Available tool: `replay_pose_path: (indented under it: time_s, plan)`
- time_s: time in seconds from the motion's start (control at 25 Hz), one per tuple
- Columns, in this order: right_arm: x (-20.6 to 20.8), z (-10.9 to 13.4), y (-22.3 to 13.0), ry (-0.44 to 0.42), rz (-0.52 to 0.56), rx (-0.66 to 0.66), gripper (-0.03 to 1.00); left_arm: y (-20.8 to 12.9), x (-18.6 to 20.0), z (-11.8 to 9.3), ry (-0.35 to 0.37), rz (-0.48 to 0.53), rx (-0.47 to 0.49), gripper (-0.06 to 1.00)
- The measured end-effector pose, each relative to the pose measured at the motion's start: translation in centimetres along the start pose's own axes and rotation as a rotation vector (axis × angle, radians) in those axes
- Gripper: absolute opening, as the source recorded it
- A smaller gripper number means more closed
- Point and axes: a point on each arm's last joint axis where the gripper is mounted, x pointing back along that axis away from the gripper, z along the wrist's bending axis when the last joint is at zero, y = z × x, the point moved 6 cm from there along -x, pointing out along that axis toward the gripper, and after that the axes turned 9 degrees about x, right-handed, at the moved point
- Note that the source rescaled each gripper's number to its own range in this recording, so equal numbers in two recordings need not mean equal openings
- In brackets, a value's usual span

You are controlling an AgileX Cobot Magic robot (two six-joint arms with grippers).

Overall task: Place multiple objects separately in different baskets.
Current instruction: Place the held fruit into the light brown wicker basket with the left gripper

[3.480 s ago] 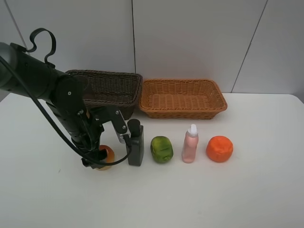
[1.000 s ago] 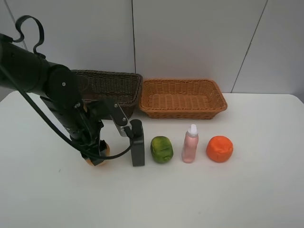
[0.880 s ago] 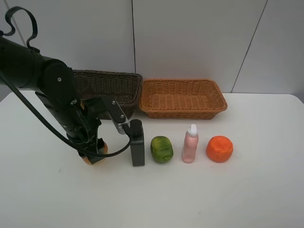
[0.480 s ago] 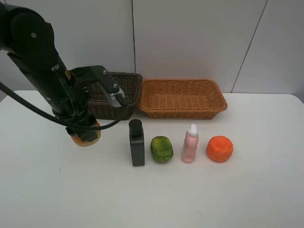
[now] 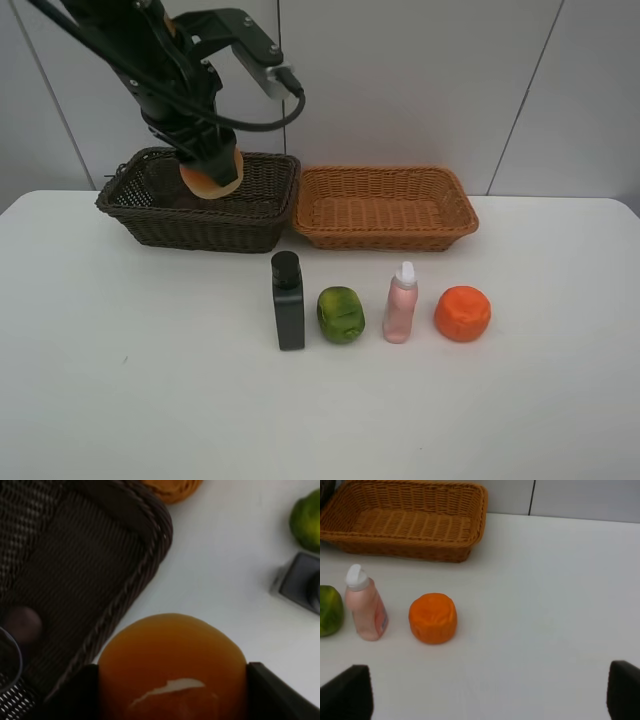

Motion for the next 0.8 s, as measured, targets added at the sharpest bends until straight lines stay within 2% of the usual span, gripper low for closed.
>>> replay_pose_path:
  time_s: [0.24, 0.48, 0.68, 0.8]
  plan:
    - [0.0, 0.0, 0.0, 0.000, 0.000, 0.000, 1.00, 5.7, -2.6, 1.1, 0.031, -0.107, -0.049, 0.69]
    - [0.0, 0.0, 0.0, 0.000, 0.000, 0.000, 1.00, 11.3, -7.2, 1.3, 0.066, -0.249, -0.080, 0.69]
    - [0.0, 0.0, 0.0, 0.000, 0.000, 0.000, 1.00, 13.3, -11.9, 1.5, 0.087, -0.321, -0.084, 0.69]
    - [0.0, 0.0, 0.0, 0.000, 0.000, 0.000, 1.00, 13.5, -14.9, 1.0, 0.083, -0.346, -0.078, 0.69]
